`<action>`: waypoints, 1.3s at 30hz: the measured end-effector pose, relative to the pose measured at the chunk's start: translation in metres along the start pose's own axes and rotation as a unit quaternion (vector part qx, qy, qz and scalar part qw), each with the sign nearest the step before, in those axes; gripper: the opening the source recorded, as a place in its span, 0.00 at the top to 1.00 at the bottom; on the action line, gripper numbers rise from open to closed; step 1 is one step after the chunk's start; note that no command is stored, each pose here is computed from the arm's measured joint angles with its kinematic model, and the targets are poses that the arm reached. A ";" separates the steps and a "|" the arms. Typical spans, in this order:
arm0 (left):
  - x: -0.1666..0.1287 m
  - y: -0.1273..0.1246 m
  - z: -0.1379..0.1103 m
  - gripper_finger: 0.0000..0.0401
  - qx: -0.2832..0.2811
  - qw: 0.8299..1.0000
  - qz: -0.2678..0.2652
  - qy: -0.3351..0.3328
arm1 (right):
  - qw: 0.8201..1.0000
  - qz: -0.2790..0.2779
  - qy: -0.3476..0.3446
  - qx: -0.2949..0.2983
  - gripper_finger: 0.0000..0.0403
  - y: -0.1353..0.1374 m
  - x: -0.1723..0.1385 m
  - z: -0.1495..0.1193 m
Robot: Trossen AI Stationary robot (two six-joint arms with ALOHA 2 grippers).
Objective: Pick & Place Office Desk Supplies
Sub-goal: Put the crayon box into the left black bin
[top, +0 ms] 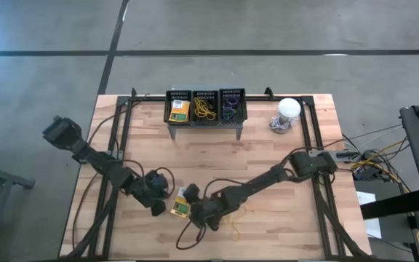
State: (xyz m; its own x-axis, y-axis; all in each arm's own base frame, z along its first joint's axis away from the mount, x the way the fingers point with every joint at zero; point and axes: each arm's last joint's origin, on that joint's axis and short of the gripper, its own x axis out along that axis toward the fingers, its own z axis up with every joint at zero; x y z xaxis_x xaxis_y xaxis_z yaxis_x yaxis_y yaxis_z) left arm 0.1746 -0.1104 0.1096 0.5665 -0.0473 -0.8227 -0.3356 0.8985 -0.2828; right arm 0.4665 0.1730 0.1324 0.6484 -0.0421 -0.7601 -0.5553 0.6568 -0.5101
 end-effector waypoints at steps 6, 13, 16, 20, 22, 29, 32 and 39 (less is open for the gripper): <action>0.008 0.002 -0.004 0.99 0.001 0.999 -0.024 -0.028 | 0.998 -0.035 0.021 -0.046 0.27 -0.002 0.011 -0.005; 0.017 0.001 -0.005 0.99 0.007 0.998 -0.035 -0.049 | 0.996 -0.050 0.020 -0.065 0.31 -0.005 0.023 -0.010; 0.018 0.000 -0.005 0.99 0.005 0.998 -0.040 -0.052 | 0.996 -0.061 0.013 -0.056 0.32 -0.007 0.024 -0.009; 0.018 0.000 -0.005 0.99 0.004 0.998 -0.042 -0.054 | 0.996 -0.079 0.012 -0.046 0.33 -0.009 0.022 -0.008; 0.018 0.000 -0.005 0.99 0.003 0.998 -0.042 -0.054 | 0.996 -0.086 0.013 -0.031 0.34 -0.009 0.019 -0.006; 0.018 0.000 -0.005 0.99 0.001 0.997 -0.047 -0.055 | 0.995 -0.100 -0.007 0.019 0.36 -0.017 0.006 0.001; 0.018 -0.001 -0.004 0.99 0.001 0.997 -0.052 -0.059 | 0.995 -0.100 -0.006 0.022 0.36 -0.017 0.006 0.001; 0.018 -0.002 -0.003 0.99 0.006 0.996 -0.058 -0.064 | 0.995 -0.099 -0.005 0.010 0.40 -0.017 0.006 0.001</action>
State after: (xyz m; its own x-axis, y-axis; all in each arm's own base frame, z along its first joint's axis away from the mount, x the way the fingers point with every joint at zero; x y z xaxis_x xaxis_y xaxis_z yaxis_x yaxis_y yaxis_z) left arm 0.1827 -0.1144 0.0941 0.6921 -0.0953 -0.7155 -0.2537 0.8959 -0.3647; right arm 0.4802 0.1624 0.1368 0.7493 -0.1652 -0.6414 -0.4051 0.6517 -0.6412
